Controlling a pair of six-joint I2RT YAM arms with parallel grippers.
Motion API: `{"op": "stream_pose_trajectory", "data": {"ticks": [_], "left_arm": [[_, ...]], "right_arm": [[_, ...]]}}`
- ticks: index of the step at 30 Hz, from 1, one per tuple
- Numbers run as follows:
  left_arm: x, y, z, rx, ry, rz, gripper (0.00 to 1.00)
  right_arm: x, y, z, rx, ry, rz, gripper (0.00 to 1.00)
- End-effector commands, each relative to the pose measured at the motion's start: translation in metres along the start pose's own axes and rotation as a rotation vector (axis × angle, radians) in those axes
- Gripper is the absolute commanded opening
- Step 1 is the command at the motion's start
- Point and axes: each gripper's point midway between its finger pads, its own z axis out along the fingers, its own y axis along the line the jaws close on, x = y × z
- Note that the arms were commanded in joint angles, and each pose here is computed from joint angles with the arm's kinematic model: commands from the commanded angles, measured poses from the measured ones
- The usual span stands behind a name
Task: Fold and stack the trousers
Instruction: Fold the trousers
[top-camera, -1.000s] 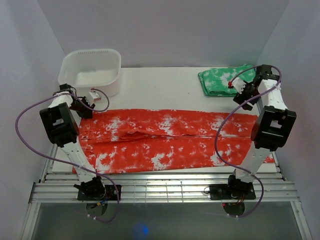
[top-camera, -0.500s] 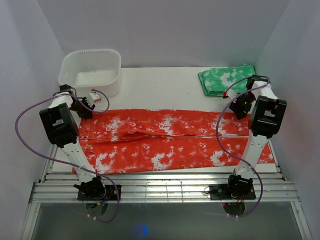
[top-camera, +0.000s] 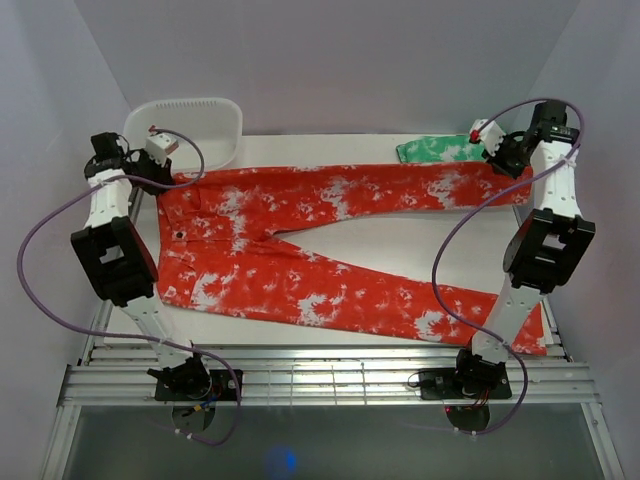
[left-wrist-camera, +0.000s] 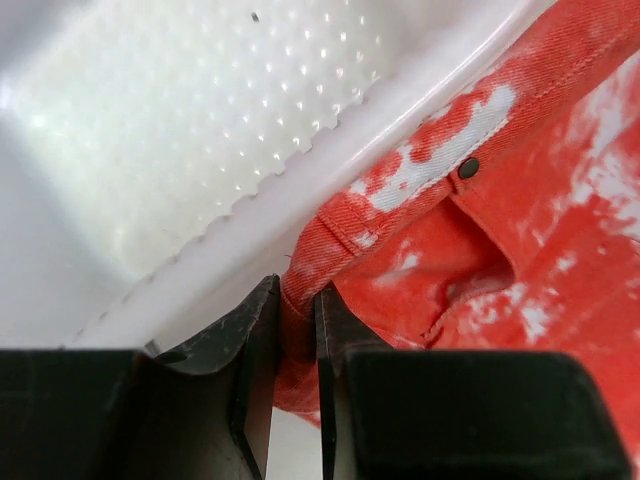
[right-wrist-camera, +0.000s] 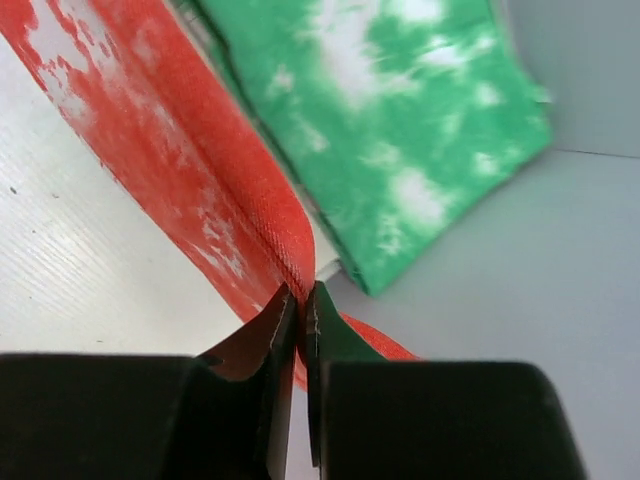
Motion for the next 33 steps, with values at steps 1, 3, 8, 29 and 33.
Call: {"op": "stream_pose_trajectory", "data": {"ticks": [1,3,8,29,33], "left_arm": [[-0.068,0.025,-0.099,-0.212,-0.233,0.093,0.00],[-0.064,0.022,-0.109,-0.241,-0.261,0.100,0.00],[-0.032,-0.015,-0.115,-0.227,-0.278,0.087,0.00],[0.155,-0.123,-0.100,0.005,0.009,0.082,0.00],[0.122,-0.083,-0.102,-0.023,-0.066,-0.040,0.00]], "right_arm": [[-0.027,-0.061,-0.118,0.337,-0.124,-0.058,0.08],[-0.026,-0.053,-0.127,0.368,-0.141,-0.053,0.08],[-0.063,-0.041,-0.188,0.546,-0.225,-0.182,0.08],[0.098,0.232,-0.126,0.249,0.093,-0.349,0.08],[0.092,0.213,-0.135,0.239,0.068,-0.366,0.08]]}}
